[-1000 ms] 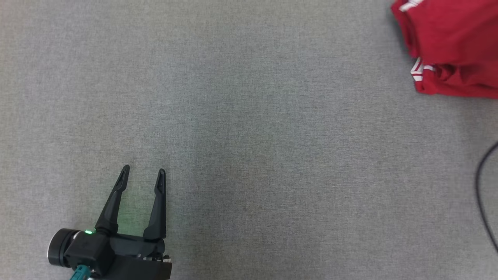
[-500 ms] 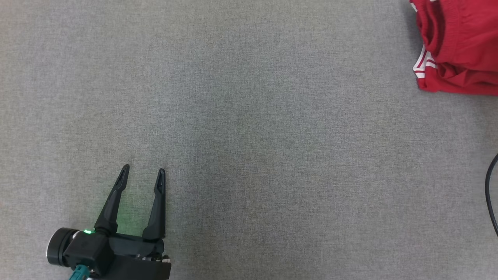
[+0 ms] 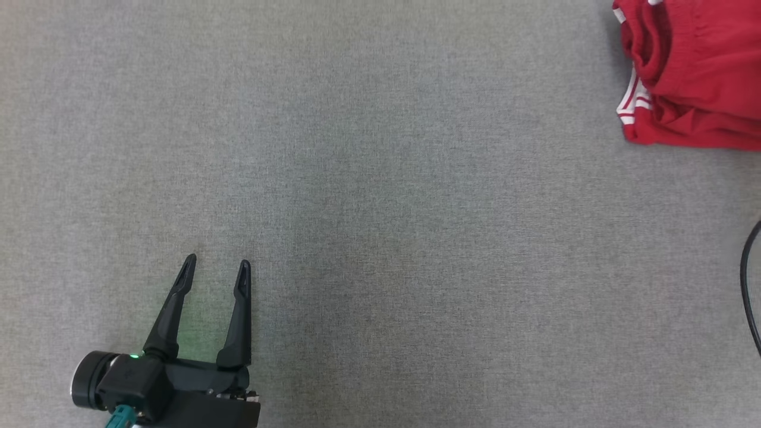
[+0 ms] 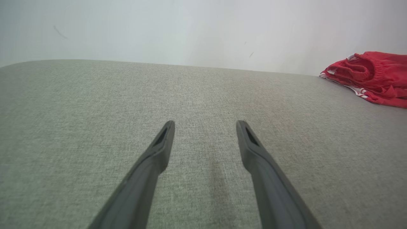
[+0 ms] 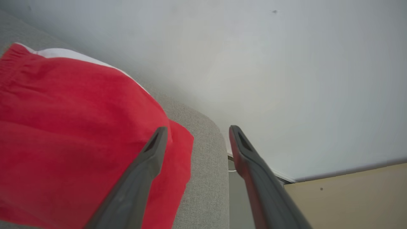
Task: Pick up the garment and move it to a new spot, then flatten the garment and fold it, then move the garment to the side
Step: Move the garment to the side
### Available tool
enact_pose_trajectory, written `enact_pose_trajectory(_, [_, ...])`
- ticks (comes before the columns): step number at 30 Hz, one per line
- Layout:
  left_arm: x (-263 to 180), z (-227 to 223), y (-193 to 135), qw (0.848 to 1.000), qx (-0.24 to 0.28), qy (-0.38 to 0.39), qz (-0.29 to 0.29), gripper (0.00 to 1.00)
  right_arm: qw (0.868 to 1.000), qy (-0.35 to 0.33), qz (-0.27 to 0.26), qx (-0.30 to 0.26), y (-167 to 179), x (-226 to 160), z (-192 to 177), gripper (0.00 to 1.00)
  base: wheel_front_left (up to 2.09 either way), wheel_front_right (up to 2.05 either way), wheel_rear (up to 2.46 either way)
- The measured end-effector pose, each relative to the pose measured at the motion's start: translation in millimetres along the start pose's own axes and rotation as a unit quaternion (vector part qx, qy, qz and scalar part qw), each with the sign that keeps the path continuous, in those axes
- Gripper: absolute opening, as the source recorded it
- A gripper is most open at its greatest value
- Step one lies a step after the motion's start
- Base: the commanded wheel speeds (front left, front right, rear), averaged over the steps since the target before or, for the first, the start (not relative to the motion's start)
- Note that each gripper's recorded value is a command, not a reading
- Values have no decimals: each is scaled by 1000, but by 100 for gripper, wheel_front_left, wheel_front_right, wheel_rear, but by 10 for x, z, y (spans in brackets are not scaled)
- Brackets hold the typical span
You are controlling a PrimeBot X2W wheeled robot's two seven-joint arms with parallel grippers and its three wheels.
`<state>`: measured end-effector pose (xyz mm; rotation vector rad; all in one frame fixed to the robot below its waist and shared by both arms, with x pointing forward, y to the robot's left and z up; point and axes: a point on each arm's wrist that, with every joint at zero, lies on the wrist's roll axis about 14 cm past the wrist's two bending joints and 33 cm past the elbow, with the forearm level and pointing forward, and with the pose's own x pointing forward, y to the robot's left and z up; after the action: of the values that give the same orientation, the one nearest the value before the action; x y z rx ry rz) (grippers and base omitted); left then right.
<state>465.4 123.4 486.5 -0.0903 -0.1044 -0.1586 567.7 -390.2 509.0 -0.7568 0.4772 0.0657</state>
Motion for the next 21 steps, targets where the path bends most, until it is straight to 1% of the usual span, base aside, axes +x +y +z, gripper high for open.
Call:
enact_pose_trajectory(2, [-4,25,0,1000,-1,-2,1,100,1000,-12,-11,12,-58,-25,58,100,0,0,0])
enact_pose_trajectory(4, [-9,59,-13,1000,-2,-6,1,100,998,-39,-23,33,-114,-46,186,100,0,0,0])
enact_pose_trajectory(8, [-67,124,-28,1000,-8,-10,3,100,991,-101,-41,77,-218,-135,491,100,0,0,0])
enact_pose_trajectory(10, [-85,192,-20,1000,-9,-17,7,100,981,-140,-53,127,-290,-207,670,100,0,0,0])
enact_pose_trajectory(12, [-133,232,-10,1000,-9,-19,11,100,971,-167,-54,160,-299,-278,802,100,0,0,0])
enact_pose_trajectory(14, [-192,251,2,1000,-11,-18,17,100,962,-196,-46,183,-263,-360,946,100,0,0,0])
enact_pose_trajectory(15, [-192,251,2,1000,-11,-18,17,100,962,-196,-46,183,-263,-360,946,100,0,0,0])
enact_pose_trajectory(18, [-237,345,-2,999,-12,-27,20,100,945,-245,-44,214,-282,-540,1164,100,0,0,0])
enact_pose_trajectory(21, [-318,395,8,999,-14,-30,25,100,928,-274,-38,248,-192,-702,1207,100,0,0,0])
